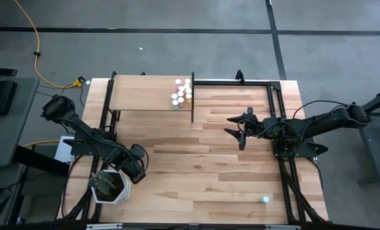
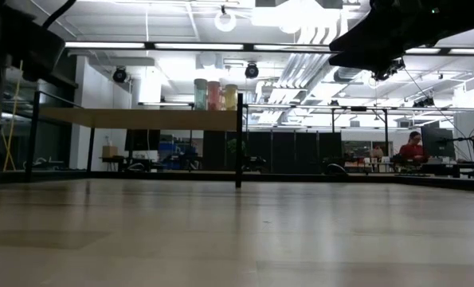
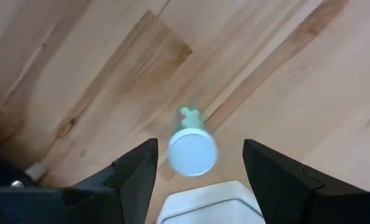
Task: Pick and place medicine bottles onto shelf by color
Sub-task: Put the left green pill bottle on the shelf
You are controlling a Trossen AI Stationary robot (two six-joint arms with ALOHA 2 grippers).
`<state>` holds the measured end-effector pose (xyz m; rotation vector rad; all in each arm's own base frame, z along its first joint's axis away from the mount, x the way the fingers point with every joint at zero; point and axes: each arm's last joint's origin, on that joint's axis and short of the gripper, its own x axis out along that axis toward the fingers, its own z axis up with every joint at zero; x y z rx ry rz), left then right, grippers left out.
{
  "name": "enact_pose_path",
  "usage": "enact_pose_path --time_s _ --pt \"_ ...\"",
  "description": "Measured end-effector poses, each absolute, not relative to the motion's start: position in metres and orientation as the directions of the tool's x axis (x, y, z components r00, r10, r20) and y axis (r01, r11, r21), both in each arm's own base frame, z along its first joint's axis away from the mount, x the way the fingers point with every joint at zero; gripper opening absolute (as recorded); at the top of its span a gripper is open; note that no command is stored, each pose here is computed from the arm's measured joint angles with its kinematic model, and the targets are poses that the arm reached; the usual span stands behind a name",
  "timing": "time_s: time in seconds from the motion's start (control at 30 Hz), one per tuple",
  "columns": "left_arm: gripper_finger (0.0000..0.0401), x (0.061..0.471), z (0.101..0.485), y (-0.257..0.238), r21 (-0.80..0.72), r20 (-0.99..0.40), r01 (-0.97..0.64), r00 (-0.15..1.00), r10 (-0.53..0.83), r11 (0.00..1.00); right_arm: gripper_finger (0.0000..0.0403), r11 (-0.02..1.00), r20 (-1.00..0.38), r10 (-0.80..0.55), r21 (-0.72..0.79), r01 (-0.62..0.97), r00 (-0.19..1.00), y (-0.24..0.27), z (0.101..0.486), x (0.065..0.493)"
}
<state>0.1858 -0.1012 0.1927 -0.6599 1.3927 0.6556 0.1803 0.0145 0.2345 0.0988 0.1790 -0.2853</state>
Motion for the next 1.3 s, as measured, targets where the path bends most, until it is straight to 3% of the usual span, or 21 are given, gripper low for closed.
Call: enact_pose_path --time_s 0.6,1.1,1.3 --pt "0.0222 0.195 0.170 -0.107 0.060 -0.998 -0.702 -0.027 0.057 0.710 0.0225 0.955 -0.190 -0.271 0.073 0.289 0.944 0.014 0.234 0.180" --pt "0.0100 0.196 0.175 -0.105 0.056 -0.998 -0.684 -0.037 0.043 0.727 0.0225 0.955 -0.190 -0.271 0.073 0.289 0.944 0.014 0.234 0.180" --pt "0.0107 0.217 0.208 -0.095 0.022 -1.000 -0.623 -0.009 0.021 0.782 0.0224 0.955 -0.190 -0.271 0.073 0.289 0.944 0.014 0.234 0.180"
